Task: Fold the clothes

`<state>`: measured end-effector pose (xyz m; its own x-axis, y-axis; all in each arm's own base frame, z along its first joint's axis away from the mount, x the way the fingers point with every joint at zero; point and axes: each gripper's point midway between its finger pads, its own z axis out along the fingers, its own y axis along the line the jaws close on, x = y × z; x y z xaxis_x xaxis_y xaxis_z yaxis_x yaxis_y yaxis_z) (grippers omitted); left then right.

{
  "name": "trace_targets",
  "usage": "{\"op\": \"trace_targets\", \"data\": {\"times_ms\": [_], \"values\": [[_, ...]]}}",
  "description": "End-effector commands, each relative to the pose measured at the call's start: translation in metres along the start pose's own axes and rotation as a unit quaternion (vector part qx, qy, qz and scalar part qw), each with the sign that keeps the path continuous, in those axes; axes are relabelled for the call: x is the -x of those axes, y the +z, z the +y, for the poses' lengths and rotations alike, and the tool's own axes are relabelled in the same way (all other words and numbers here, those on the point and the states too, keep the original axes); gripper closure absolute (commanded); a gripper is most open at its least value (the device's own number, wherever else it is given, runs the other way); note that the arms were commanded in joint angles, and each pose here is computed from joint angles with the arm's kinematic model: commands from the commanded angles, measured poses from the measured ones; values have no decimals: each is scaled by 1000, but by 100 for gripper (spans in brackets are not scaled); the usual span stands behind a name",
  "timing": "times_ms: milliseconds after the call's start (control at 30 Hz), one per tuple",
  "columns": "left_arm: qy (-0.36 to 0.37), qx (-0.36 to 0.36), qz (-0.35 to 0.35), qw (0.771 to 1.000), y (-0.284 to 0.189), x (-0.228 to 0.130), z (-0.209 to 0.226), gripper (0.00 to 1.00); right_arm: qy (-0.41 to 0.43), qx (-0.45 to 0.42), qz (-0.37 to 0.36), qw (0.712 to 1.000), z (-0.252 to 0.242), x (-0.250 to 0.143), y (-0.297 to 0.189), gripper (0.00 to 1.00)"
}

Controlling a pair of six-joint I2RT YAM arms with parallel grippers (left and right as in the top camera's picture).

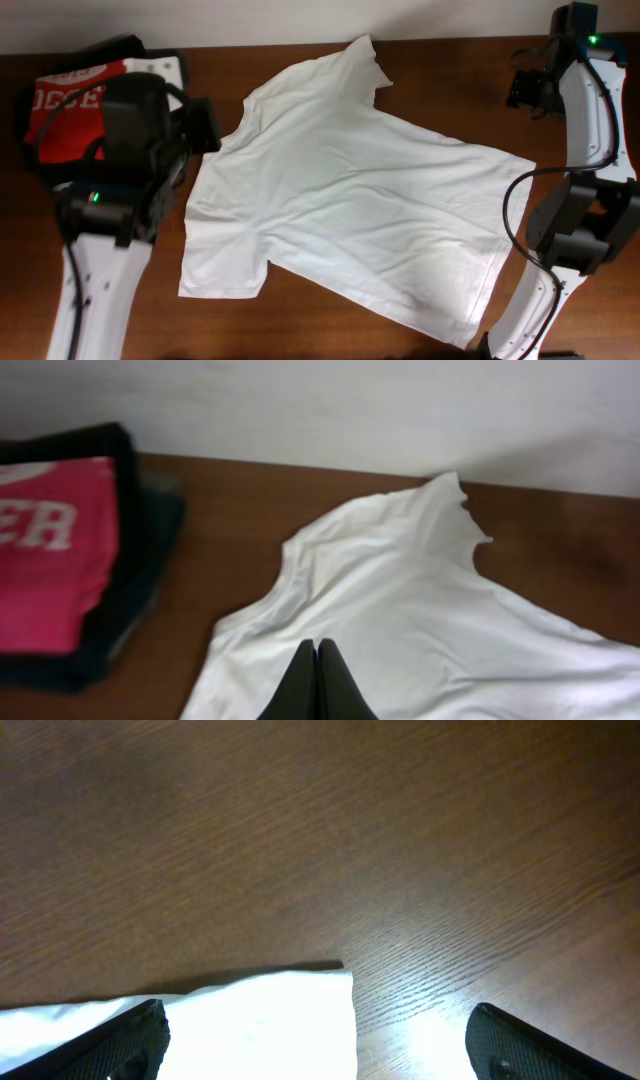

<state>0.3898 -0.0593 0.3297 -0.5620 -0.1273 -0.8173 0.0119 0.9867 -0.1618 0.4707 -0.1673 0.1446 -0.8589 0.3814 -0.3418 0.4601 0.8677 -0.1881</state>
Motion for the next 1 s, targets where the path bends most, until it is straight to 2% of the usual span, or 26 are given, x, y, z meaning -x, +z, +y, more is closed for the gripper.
{"op": "trace_targets", "data": {"times_ms": [0,67,133,167,300,400,567,633,767,867,967], "values": [[30,-47,65,996,61,-7,-21,100,15,1,-16,1000,-6,7,-12,2],[46,-67,96,992,106,7,-34,100,15,1,-16,1000,-6,7,-12,2],[66,-112,90,987,161,27,-56,100,15,1,-16,1000,-6,7,-12,2],[72,-115,93,986,196,22,-59,100,15,1,-16,1000,-6,7,-12,2],[77,-113,110,984,310,-40,-51,100,15,1,-16,1000,-6,7,-12,2],[76,-110,135,982,356,-88,-43,100,15,1,-16,1000,-6,7,-12,2],[86,-95,174,976,392,-145,-28,100,15,1,-16,1000,-6,7,-12,2],[91,-60,184,977,398,-157,-14,100,15,1,-16,1000,-6,7,-12,2],[107,77,191,973,396,-156,43,98,15,1,-16,1000,-6,7,-12,2],[50,154,233,959,384,-174,101,98,15,1,-16,1000,-6,7,-12,2],[1,192,272,943,369,-190,154,98,15,1,-16,1000,-6,7,-12,2]]}}
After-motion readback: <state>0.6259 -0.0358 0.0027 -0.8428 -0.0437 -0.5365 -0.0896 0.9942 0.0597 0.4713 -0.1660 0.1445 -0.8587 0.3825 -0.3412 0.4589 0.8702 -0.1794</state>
